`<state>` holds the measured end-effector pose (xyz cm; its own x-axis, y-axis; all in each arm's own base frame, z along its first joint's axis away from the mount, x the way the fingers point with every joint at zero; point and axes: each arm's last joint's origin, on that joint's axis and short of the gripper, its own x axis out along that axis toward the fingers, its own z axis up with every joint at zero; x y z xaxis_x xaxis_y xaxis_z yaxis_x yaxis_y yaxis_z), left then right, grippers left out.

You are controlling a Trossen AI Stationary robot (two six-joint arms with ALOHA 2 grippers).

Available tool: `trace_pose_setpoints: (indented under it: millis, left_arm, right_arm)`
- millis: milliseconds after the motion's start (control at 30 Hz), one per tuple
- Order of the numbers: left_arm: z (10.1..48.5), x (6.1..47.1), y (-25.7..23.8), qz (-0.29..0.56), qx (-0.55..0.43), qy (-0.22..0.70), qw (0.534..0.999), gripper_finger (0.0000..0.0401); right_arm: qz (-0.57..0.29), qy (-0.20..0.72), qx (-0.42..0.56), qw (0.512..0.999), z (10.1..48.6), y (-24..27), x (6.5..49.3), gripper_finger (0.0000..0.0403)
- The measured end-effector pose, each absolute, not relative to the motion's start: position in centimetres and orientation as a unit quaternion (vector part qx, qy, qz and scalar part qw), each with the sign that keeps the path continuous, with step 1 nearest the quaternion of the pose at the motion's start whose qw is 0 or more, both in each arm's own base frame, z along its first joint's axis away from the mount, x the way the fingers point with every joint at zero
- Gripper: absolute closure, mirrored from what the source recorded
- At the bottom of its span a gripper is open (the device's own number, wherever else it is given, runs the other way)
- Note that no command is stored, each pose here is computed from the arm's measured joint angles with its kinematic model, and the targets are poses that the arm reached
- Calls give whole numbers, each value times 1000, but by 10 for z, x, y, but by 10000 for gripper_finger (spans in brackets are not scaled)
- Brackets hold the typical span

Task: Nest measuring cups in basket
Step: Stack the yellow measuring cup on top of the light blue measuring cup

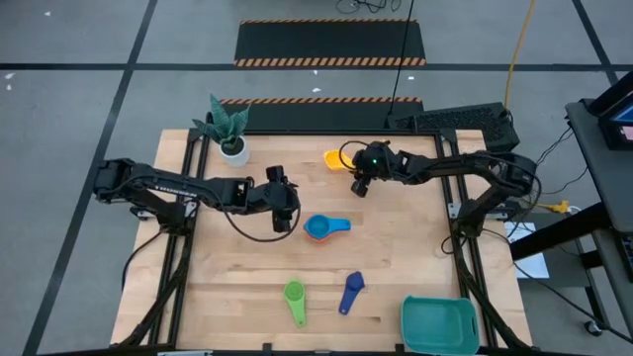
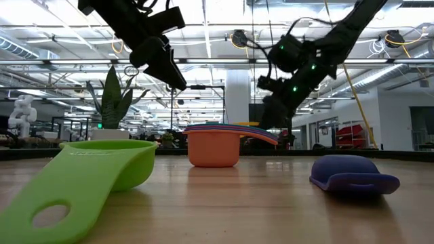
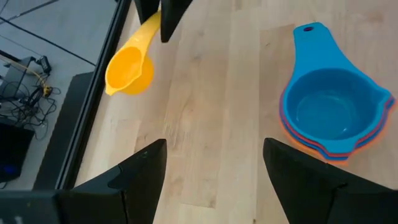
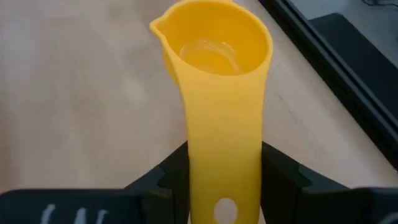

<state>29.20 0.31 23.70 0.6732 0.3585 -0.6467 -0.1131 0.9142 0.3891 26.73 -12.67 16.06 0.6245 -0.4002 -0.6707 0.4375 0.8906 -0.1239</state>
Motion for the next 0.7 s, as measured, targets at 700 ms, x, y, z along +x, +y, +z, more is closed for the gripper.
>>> trace_pose_setpoints:
  millis: [700]
  left_arm:
    - [280,248,-9,142,106,346,921,130]
  right_arm:
    - [-60,326,-2,943,199,0,276,279]
